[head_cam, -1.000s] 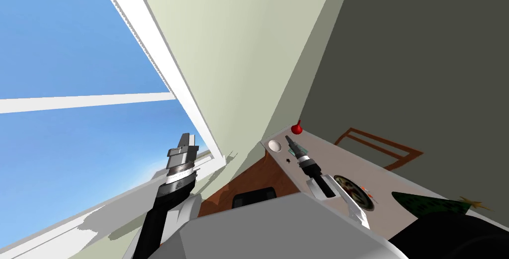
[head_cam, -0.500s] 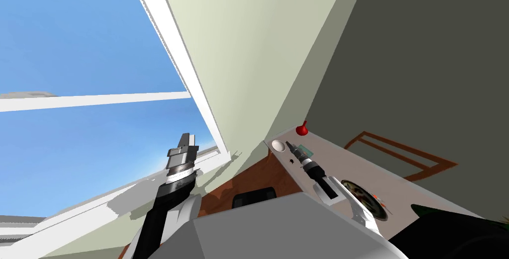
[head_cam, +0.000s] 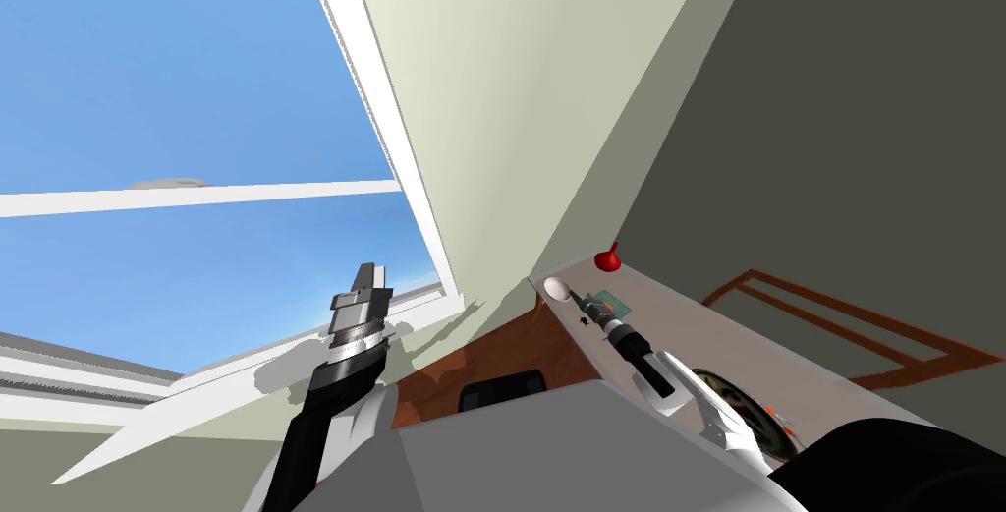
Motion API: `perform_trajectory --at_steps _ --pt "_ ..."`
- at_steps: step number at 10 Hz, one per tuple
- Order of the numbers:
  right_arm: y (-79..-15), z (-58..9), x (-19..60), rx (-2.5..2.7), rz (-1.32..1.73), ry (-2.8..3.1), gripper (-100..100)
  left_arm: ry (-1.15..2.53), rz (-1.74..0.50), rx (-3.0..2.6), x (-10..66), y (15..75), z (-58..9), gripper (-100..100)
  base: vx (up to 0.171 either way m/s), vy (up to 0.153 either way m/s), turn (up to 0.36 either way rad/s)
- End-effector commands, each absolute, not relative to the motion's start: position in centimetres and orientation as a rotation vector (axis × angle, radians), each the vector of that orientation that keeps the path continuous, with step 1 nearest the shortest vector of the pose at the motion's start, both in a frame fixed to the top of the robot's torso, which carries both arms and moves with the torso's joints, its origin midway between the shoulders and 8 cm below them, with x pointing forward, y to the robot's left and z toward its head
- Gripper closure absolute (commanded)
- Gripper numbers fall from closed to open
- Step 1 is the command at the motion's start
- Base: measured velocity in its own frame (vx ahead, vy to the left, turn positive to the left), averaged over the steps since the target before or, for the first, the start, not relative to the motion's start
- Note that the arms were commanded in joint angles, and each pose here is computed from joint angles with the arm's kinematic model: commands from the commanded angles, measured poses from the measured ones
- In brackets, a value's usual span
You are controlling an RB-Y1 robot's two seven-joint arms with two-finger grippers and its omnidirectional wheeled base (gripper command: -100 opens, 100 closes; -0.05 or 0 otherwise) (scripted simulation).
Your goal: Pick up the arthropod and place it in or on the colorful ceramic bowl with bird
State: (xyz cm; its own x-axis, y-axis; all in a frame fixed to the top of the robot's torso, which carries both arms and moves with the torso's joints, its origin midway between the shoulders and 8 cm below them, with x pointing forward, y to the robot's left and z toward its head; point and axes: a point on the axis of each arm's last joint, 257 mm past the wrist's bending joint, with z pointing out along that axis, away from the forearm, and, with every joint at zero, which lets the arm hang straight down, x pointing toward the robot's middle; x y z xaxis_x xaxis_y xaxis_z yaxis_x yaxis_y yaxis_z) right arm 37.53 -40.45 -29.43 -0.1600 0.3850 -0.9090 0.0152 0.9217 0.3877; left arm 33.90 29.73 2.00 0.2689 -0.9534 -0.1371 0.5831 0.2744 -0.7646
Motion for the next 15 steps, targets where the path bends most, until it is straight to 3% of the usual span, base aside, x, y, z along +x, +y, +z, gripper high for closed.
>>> perform_trajectory --at_steps 1,15 --pt "-41.3 -30.9 36.6 0.277 0.284 1.755 -100 0.673 -1.144 -0.663 33.9 29.7 2.0 0 -0.028 0.005 0.086" --pt "-50.2 -42.9 29.7 0.012 -0.071 2.124 -100 0.673 -1.144 -0.663 33.9 29.7 2.0 0 -0.015 -0.017 0.143"
